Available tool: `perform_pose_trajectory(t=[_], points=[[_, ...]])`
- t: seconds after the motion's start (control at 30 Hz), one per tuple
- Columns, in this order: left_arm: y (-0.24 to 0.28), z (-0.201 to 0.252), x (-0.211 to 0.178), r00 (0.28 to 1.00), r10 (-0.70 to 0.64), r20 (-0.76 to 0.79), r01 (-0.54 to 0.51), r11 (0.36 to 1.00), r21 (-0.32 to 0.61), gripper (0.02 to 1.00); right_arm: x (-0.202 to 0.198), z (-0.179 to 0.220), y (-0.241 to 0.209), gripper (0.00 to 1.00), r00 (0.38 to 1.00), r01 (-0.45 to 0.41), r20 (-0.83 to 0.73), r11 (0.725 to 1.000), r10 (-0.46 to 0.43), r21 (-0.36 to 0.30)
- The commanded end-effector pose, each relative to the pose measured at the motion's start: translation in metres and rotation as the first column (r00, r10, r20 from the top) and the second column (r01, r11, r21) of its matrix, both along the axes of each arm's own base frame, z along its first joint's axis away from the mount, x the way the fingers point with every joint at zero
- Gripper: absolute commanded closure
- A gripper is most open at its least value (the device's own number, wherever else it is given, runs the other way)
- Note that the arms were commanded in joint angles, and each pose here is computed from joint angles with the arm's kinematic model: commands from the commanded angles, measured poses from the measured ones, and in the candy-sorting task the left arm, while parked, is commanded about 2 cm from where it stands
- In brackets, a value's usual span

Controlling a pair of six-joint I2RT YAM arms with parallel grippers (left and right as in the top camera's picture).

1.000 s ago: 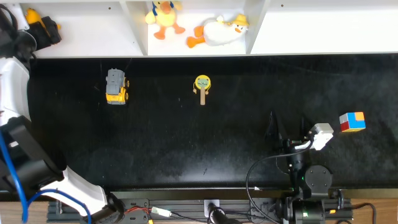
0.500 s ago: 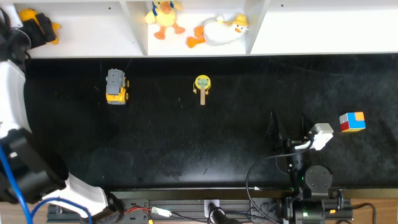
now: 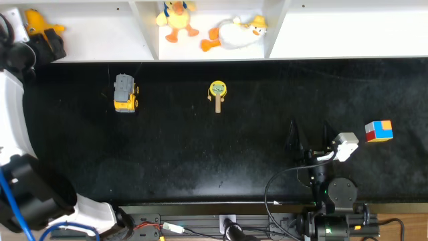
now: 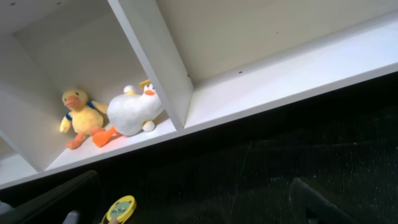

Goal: Store Toys

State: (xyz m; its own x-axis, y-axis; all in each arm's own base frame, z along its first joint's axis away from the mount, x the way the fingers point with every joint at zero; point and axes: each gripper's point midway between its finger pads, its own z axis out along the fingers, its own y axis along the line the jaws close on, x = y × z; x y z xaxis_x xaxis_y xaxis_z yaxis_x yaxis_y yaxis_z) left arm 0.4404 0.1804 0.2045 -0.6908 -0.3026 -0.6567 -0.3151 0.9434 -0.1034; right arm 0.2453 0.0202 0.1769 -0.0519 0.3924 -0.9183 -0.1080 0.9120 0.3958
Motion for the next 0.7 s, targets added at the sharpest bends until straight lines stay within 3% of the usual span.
perform_pose_trajectory(t=[0.03, 0.17, 0.33, 0.5, 0.7], points=[[-0.006, 0.045, -0.023, 0.999, 0.01, 0.041, -0.012, 0.998, 0.054, 0.02, 0.0, -0.003, 0.001, 0.005, 1.0, -0.003, 0.0, 1.0, 0.003, 0.0], [-0.006, 0.058, -0.05, 0.998, 0.057, 0.002, -0.057, 0.994, 0.093, 0.023, 0.0, -0.003, 0.001, 0.005, 1.0, -0.003, 0.0, 1.0, 0.003, 0.0], [-0.024, 0.063, -0.077, 0.998, 0.045, -0.05, -0.041, 0.997, 0.069, 0.02, 0.0, -0.003, 0.001, 0.009, 1.0, -0.003, 0.0, 1.0, 0.003, 0.0], [-0.064, 0.06, -0.087, 0.993, -0.052, -0.102, 0.055, 0.998, 0.028, 0.02, 0.0, -0.003, 0.001, 0.005, 1.0, -0.003, 0.0, 1.0, 0.003, 0.0], [-0.119, 0.04, -0.081, 0.966, -0.193, -0.172, 0.205, 0.978, 0.05, 0.023, 0.0, -0.003, 0.001, 0.005, 1.0, -0.003, 0.0, 1.0, 0.003, 0.0]])
